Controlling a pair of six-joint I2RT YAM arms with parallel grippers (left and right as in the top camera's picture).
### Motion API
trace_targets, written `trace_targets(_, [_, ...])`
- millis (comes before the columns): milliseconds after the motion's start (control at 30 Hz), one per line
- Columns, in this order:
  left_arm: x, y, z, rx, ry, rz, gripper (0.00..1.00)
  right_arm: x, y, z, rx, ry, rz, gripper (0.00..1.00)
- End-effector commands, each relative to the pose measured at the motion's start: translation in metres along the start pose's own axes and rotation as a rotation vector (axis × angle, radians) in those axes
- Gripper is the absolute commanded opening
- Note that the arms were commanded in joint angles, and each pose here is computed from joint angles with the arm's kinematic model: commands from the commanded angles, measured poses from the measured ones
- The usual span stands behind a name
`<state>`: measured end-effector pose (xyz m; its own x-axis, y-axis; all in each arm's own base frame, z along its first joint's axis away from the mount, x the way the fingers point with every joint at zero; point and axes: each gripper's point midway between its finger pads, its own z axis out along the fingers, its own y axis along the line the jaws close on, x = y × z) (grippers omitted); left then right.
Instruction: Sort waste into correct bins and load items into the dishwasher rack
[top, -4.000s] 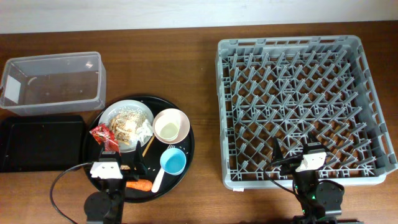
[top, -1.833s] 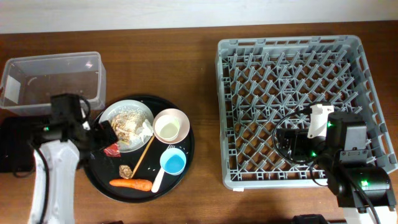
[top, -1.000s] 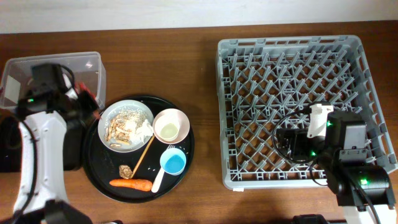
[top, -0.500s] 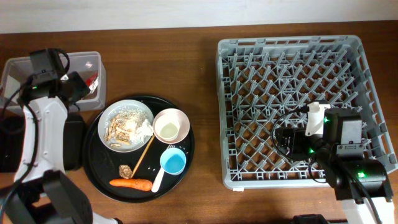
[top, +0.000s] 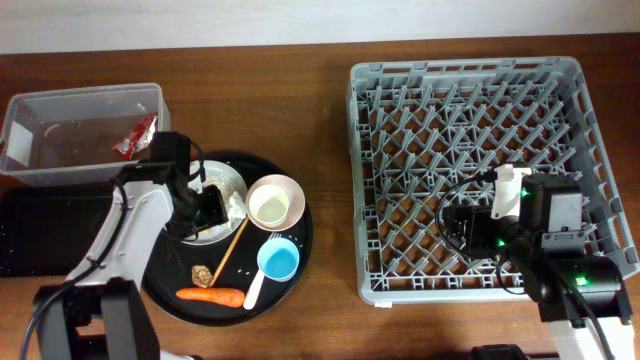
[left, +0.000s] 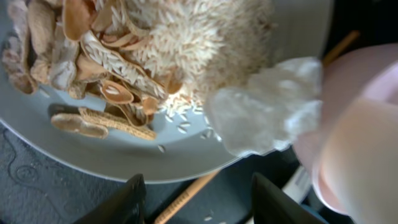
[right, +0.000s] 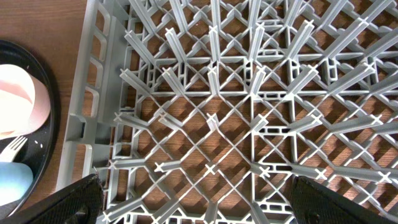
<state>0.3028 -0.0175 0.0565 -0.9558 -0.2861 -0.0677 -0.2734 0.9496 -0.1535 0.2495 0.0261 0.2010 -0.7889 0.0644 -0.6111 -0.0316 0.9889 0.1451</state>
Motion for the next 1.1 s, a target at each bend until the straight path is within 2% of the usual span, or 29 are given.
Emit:
trace_targets(0, [0.004,0.004,0.017,-0.018,0.042,0.01,0.46,-0.007,0.002,-0.005,-0.003,-0.022,-0.005,0.99])
trace_targets(100, [0.009,-0.002,0.025,-0.021,0.069,0.042,0.46,-0.007,0.002,-0.005,-0.003,-0.022,-0.005,0.99])
trace_targets(267, [0.003,-0.016,0.028,-0.074,0.016,0.155,0.47,-0.007,0.002,-0.005,-0.003,-0.021,-0.005,0.99])
trace_targets(367, [-0.01,-0.004,0.026,-0.176,-0.049,0.169,0.47,-0.007,0.002,-0.005,-0.003,-0.021,-0.005,0.99])
trace_targets(500, [-0.012,-0.003,0.032,-0.182,-0.047,0.169,0.45,-0.007,0.002,-0.005,-0.003,-0.021,-0.005,0.99])
trace_targets(567, [-0.014,-0.004,0.034,-0.178,-0.048,0.169,0.34,-0.007,0.002,-0.005,-0.003,-0.021,-0.005,0.99])
trace_targets(733, [-0.022,-0.014,0.035,-0.127,-0.082,0.171,0.17,-0.007,0.002,-0.005,-0.003,-0.021,-0.005,0.99])
trace_targets(800, [-0.022,-0.014,0.035,-0.128,-0.083,0.171,0.04,-0.007,0.002,-0.005,-0.003,-0.021,-0.005,0.99])
trace_targets(967, [-0.026,-0.016,0.033,-0.125,-0.093,0.171,0.0,-0.007,0.002,-0.005,-0.003,-0.021,-0.005,0.99])
trace_targets(1067, [-0.038,-0.024,0.001,-0.115,-0.133,0.172,0.0,-0.007,0.002,-0.005,-0.003,-0.021,-0.005,0.99])
